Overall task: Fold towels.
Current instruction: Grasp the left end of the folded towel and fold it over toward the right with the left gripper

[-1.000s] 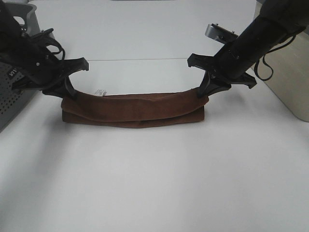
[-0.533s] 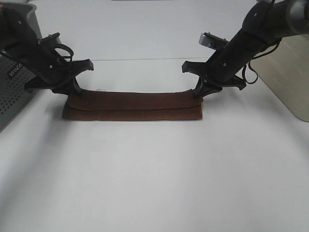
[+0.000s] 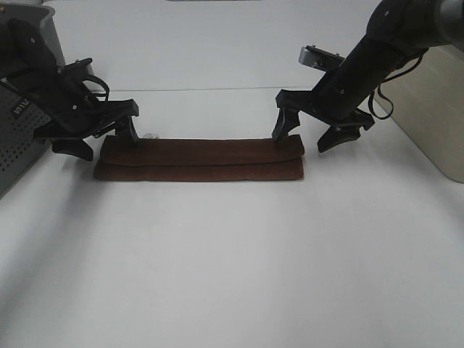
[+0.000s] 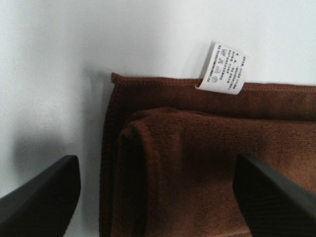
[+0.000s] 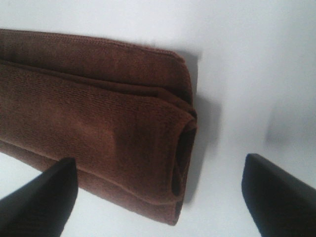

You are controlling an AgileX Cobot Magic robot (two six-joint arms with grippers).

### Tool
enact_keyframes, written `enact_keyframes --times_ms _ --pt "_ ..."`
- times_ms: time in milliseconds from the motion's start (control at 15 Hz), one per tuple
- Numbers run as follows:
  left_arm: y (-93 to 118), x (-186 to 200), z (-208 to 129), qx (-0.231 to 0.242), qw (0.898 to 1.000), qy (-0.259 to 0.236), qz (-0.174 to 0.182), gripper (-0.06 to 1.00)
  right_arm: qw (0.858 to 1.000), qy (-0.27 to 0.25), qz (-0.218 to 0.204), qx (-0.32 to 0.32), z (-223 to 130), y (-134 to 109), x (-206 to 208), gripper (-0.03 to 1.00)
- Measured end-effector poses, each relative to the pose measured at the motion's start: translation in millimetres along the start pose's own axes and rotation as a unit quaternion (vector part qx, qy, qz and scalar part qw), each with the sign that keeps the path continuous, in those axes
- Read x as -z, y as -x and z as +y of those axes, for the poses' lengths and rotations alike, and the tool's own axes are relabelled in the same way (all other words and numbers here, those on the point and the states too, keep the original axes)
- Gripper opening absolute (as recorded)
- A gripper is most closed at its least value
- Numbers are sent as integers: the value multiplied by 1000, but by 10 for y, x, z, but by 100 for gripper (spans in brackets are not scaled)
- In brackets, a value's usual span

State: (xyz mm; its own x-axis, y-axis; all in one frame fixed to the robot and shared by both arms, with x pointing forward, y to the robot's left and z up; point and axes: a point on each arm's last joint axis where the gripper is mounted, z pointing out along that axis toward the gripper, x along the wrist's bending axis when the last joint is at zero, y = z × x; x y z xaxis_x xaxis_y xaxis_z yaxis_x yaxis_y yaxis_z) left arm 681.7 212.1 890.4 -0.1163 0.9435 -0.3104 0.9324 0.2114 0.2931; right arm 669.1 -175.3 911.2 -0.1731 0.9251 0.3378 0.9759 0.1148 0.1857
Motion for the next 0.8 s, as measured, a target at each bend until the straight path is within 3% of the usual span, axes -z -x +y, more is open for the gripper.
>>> enact_keyframes --times_ms 133,333,467,667,733,800 --pt "-21 -52 -18 -2 1000 -6 4 79 1000 6 0 3 14 -21 57 85" --pt "-47 -125 -37 -5 1000 -10 7 66 1000 6 -2 5 14 -19 62 85" --pt "-45 -125 -17 -5 1000 1 6 48 1000 6 -2 5 14 -19 62 85" --pt "-46 -125 -12 -5 1000 4 6 12 1000 7 -2 6 15 -21 70 85" --pt "-50 -125 -12 -9 1000 4 9 5 1000 9 -2 7 18 -28 91 85" --pt "-58 -125 -11 -16 1000 4 13 5 1000 13 -1 8 23 -43 132 85"
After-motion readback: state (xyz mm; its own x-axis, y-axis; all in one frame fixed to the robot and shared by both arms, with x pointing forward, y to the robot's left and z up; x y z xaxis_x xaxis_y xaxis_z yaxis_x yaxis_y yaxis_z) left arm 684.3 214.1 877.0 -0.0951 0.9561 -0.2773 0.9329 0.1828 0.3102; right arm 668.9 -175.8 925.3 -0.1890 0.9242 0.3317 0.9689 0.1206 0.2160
